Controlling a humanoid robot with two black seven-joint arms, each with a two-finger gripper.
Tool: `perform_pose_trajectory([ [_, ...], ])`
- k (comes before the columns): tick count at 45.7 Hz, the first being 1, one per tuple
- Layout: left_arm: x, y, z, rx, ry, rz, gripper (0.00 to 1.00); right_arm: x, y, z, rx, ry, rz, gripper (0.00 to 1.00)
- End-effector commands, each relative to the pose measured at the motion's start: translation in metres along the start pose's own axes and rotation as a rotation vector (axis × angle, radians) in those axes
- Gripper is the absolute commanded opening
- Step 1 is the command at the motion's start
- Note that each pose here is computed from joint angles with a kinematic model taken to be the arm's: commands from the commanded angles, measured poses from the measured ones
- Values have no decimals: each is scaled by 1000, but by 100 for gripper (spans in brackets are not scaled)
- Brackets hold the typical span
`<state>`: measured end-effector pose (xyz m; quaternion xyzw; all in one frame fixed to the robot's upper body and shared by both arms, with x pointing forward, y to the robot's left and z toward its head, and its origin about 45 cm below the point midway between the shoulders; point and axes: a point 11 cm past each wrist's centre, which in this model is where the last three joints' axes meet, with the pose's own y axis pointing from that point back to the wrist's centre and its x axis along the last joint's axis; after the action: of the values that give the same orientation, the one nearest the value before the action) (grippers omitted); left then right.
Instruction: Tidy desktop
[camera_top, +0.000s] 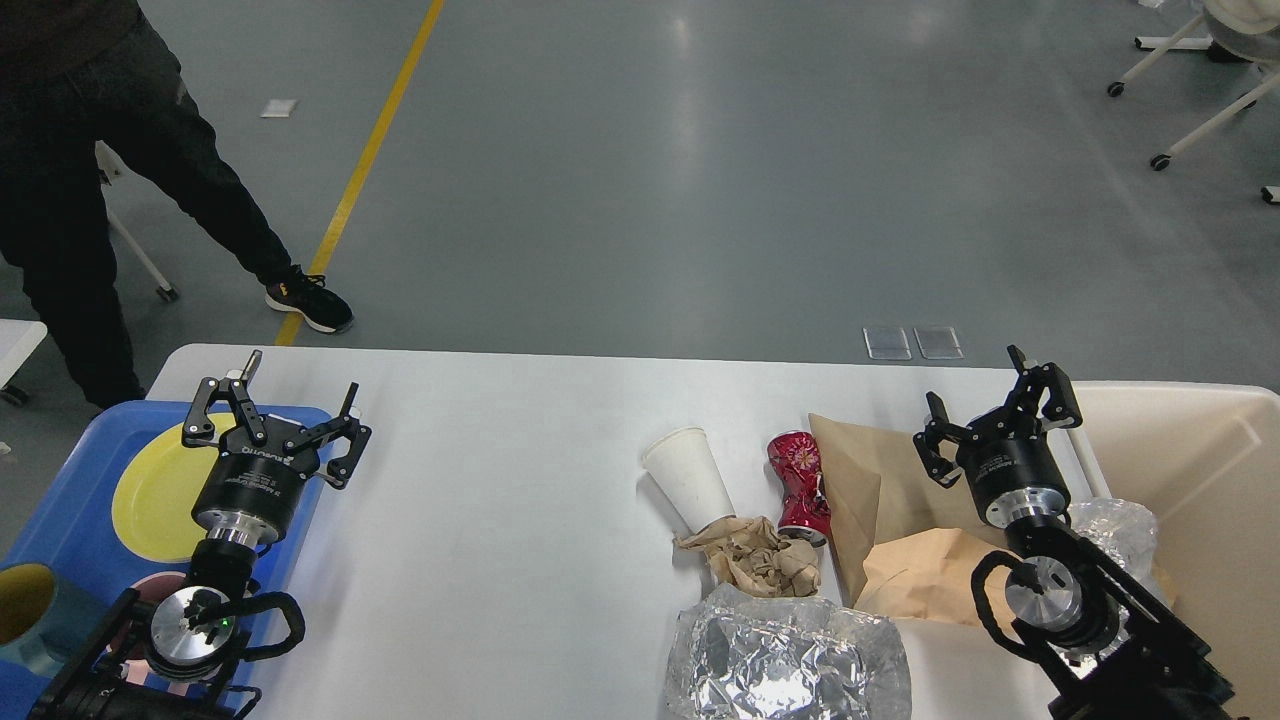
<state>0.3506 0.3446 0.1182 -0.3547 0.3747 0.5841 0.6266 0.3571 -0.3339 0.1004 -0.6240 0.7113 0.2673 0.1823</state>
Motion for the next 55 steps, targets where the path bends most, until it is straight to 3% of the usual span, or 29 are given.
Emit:
perform_pose_trajectory([
  [1, 0, -2, -1, 0, 2, 1, 97, -1, 0, 0, -1, 1, -2, 100],
  [55, 2, -3, 1, -11, 13, 7, 97, -1, 0, 0, 0, -2, -2, 100],
])
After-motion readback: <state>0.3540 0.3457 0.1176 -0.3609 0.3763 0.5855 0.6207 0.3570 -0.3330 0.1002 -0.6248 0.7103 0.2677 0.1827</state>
